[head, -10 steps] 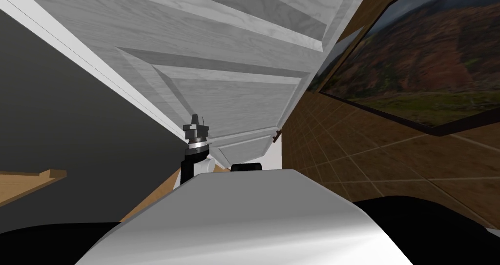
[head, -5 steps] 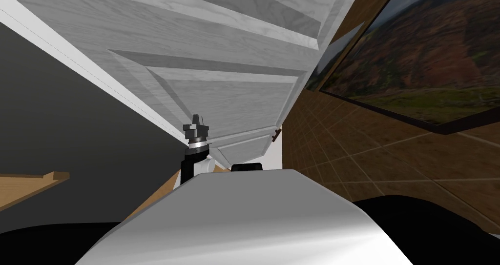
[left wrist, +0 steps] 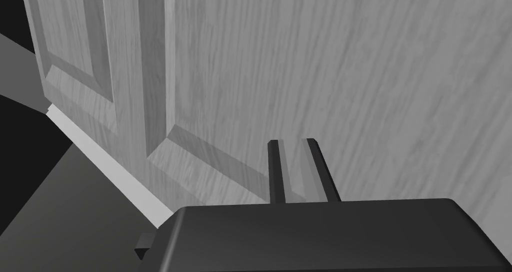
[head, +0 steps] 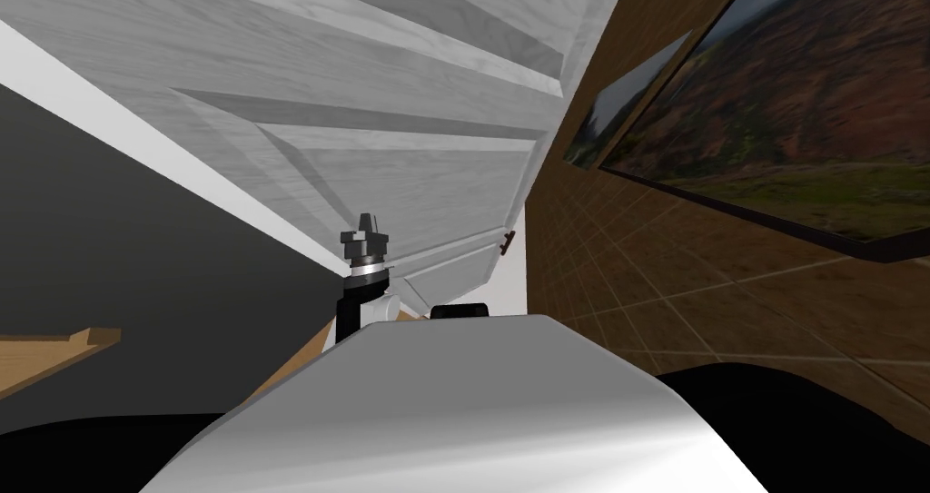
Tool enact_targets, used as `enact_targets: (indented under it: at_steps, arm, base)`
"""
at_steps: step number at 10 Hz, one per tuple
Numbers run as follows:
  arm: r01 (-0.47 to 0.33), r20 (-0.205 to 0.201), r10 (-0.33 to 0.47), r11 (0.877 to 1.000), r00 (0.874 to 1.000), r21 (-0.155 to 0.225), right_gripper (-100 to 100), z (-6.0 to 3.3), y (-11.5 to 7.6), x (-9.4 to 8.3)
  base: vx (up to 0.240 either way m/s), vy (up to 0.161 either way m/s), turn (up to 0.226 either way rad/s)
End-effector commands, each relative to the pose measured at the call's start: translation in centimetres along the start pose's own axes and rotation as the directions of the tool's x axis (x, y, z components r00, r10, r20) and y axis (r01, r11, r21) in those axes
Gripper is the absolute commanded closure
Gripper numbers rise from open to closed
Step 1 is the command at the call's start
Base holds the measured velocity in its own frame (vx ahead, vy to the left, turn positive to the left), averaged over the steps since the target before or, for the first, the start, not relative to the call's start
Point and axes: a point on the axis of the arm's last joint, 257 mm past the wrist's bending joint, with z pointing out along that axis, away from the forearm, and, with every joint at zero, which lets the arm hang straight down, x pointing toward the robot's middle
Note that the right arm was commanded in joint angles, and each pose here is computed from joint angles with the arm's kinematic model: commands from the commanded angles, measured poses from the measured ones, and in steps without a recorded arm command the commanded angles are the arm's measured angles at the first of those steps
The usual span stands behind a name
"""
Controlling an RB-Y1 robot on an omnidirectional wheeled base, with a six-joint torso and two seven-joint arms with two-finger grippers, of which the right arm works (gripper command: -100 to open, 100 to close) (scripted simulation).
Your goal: Push the door open
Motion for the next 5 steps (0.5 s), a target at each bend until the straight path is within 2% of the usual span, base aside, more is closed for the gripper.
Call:
enact_targets:
  at_steps: [1,2,5]
  arm:
    - [0.014,-0.034,-0.015,1.0,0.999,-0.026,-100,-1.48,0.55,2.08]
    - [0.014,-0.033,-0.015,1.0,0.999,-0.025,-100,-1.42,0.53,2.0]
    - [0.014,-0.034,-0.015,1.0,0.999,-0.026,-100,-1.48,0.55,2.08]
  base:
    - [0.074,-0.02,-0.088]
    - [0.053,-0.032,-0.076]
    - [-0.006,0.005,0.015]
